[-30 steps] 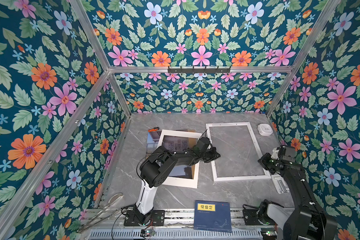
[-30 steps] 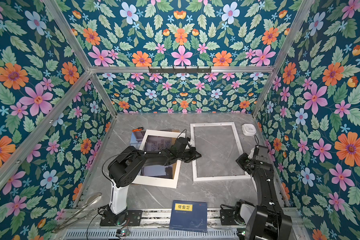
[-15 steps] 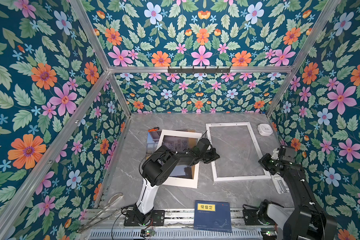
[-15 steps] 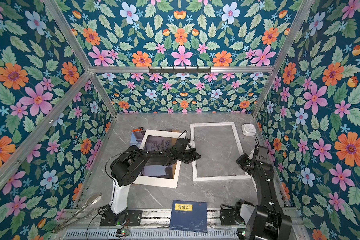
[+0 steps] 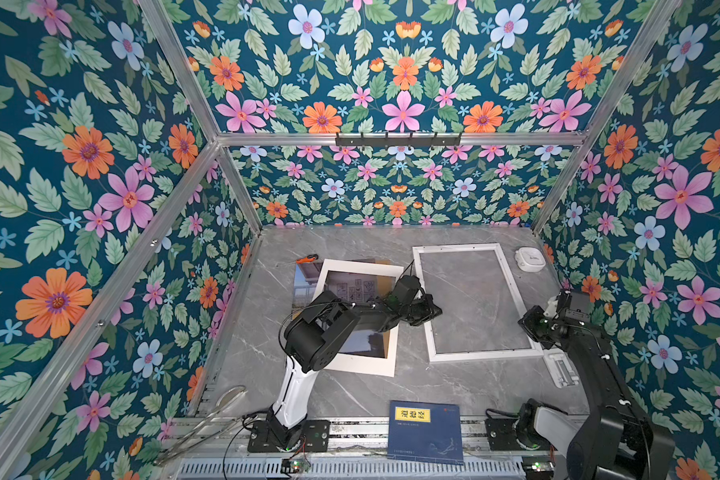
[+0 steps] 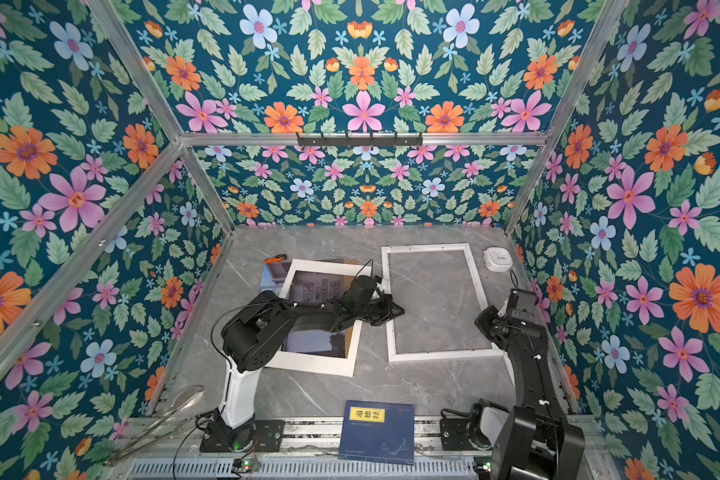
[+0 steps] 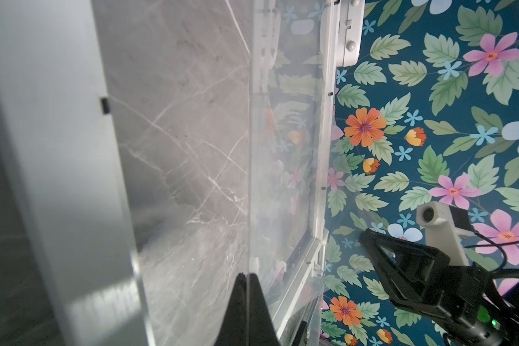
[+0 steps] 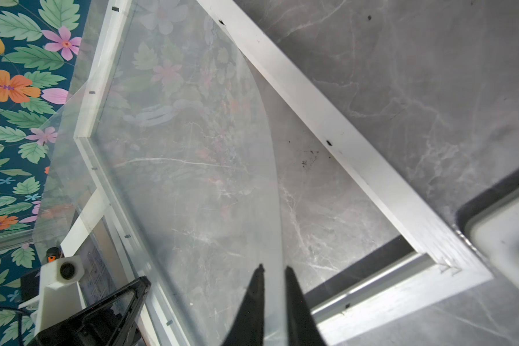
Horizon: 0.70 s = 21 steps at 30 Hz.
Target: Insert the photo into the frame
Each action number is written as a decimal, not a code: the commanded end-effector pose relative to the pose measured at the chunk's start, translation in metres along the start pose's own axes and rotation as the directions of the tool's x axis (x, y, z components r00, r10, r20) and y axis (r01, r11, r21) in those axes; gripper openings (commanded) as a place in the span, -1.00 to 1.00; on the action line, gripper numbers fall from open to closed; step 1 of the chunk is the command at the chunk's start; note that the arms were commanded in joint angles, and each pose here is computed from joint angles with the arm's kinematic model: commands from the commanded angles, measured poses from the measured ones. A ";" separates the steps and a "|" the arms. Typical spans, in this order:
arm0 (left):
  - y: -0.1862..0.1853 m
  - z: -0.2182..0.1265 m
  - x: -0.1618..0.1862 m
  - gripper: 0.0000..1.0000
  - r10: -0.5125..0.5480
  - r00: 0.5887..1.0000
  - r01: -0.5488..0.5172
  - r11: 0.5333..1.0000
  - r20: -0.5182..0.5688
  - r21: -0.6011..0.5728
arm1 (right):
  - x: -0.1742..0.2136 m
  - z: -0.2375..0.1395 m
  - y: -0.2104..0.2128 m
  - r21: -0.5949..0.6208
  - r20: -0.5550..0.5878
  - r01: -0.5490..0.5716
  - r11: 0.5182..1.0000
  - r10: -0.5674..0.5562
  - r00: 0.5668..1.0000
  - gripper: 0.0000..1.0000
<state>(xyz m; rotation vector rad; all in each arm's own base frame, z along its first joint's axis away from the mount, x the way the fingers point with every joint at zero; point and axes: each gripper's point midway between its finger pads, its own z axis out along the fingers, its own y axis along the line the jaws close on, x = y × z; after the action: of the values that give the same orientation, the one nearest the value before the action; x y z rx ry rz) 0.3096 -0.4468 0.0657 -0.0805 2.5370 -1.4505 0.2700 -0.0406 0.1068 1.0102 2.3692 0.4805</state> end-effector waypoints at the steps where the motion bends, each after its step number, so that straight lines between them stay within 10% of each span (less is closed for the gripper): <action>1: -0.005 0.000 -0.004 -1.00 0.004 1.000 -0.005 1.000 0.017 0.020 | -0.005 -0.005 -0.005 0.037 0.025 0.004 0.999 -0.005 1.000 -0.28; 8: -0.001 0.002 -0.003 -1.00 0.003 1.000 -0.003 1.000 0.016 0.012 | -0.028 -0.017 0.000 0.048 0.124 0.025 0.999 -0.031 0.992 0.91; 21: -0.002 0.003 -0.005 -1.00 0.001 1.000 -0.001 1.000 0.018 0.014 | -0.076 0.032 -0.007 0.118 0.105 0.027 0.993 -0.039 0.994 0.99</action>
<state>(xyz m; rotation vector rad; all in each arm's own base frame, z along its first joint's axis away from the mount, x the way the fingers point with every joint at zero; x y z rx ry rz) 0.3096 -0.4467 0.0590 -0.1022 2.5527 -1.4468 0.3162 -0.0871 0.1030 1.0497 2.3624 0.3038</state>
